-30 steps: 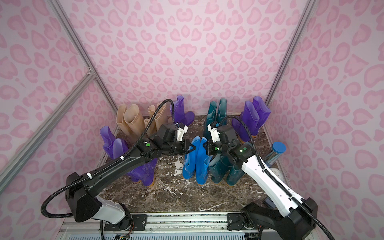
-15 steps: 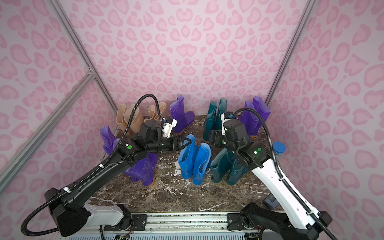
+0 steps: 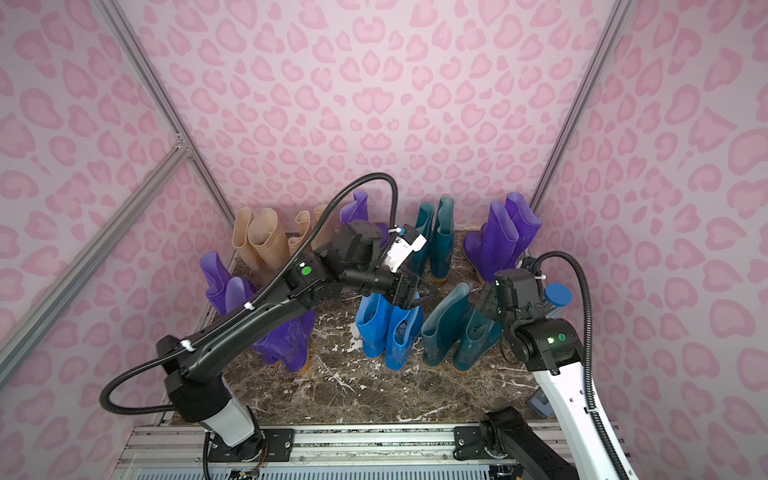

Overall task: Match and arrange rain boots in pairs
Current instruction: Adjust a pair of rain boots at the center of the board.

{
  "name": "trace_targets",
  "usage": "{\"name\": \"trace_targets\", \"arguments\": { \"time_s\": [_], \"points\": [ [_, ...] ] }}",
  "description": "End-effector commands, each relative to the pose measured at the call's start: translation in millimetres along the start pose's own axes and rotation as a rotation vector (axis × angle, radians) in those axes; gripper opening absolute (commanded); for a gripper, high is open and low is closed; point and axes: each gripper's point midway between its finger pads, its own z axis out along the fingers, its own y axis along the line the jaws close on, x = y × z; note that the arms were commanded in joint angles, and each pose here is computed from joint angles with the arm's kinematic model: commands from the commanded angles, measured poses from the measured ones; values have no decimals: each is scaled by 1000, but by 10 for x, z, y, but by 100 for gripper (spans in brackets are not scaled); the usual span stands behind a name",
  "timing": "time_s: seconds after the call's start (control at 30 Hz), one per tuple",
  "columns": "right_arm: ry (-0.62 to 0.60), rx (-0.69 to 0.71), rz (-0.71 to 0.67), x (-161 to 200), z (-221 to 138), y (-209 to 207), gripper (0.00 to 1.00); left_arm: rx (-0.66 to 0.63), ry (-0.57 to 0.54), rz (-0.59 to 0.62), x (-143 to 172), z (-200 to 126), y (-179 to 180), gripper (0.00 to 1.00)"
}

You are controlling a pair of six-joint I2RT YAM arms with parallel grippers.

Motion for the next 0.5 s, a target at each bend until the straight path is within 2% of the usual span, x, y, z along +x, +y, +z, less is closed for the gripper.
{"name": "trace_targets", "arguments": {
  "time_s": [0.0,0.03,0.13,0.23,0.3,0.37,0.43,0.47],
  "points": [
    [25,-156,-9,31,128,179,85,-2,97,51,88,310,19,80],
    [29,-170,2,26,180,175,83,5,117,49,97,436,34,80],
    [46,-246,23,36,289,202,68,-56,157,55,99,741,176,79],
    [24,-298,9,-30,320,250,44,-160,179,60,118,904,387,76],
    [23,-332,1,-50,339,320,22,-208,158,66,77,954,493,72],
    [17,-377,-6,-77,342,405,9,-214,149,74,62,1002,526,69],
    [5,-416,-14,-122,331,479,0,-206,148,74,67,1045,529,61],
    [-4,-446,-23,-151,307,535,0,-193,153,68,86,1084,526,56]
  ]
}}
